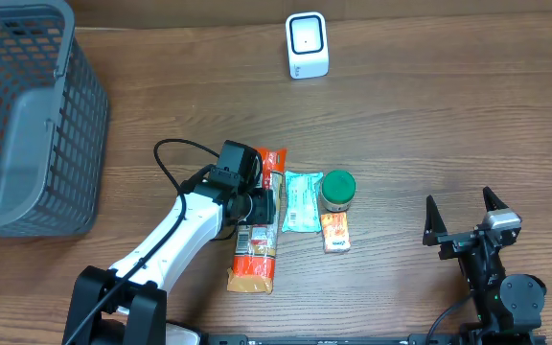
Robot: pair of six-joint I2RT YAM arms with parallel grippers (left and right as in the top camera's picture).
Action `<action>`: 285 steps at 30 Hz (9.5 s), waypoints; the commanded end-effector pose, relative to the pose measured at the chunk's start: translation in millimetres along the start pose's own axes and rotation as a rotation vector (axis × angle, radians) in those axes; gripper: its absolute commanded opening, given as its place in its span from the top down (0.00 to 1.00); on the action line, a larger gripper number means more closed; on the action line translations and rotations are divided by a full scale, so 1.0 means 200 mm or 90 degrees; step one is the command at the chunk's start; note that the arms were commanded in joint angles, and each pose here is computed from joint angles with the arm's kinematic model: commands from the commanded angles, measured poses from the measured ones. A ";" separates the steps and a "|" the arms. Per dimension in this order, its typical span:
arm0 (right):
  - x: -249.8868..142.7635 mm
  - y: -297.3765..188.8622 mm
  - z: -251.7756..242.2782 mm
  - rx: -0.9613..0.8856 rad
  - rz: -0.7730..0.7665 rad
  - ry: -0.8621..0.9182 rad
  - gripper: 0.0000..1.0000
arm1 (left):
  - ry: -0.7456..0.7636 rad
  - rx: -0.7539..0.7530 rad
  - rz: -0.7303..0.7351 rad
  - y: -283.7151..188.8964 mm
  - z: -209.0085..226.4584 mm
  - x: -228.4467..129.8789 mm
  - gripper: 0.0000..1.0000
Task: Scan the item barcode
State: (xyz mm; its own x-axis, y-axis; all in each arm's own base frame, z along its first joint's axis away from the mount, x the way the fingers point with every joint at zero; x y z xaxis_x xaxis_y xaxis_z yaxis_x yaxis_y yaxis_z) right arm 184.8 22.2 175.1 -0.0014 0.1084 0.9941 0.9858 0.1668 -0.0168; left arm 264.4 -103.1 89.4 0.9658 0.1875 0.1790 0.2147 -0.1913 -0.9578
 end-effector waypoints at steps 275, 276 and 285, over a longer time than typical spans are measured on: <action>-0.01 0.00 0.00 0.001 -0.001 -0.001 0.00 | -0.155 0.226 -0.250 -0.62 0.61 0.84 0.00; -0.01 0.00 0.00 0.001 -0.001 -0.001 0.00 | -0.155 0.226 -0.250 -0.62 0.61 0.84 0.00; -0.01 0.00 0.00 0.002 -0.002 -0.001 0.00 | -0.155 0.226 -0.250 -0.63 0.61 0.84 0.00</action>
State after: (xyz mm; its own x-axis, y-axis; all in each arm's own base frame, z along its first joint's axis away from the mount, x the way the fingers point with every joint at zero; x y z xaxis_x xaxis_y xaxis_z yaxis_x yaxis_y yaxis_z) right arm 184.8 22.2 175.2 -0.0018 0.1084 0.9941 0.9858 0.1672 -0.0164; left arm 379.0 70.7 206.6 0.7600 0.4056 0.5077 0.4375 0.2584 -0.8613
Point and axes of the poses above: each gripper's point midway between its finger pads, its own y axis out along the fingers, its own z axis along the line the jaws close on, x = y × z, the point moved 6 cm from there along -y, back along the fingers, and after that the axes turned 9 degrees about -y, right-handed, at the moved point
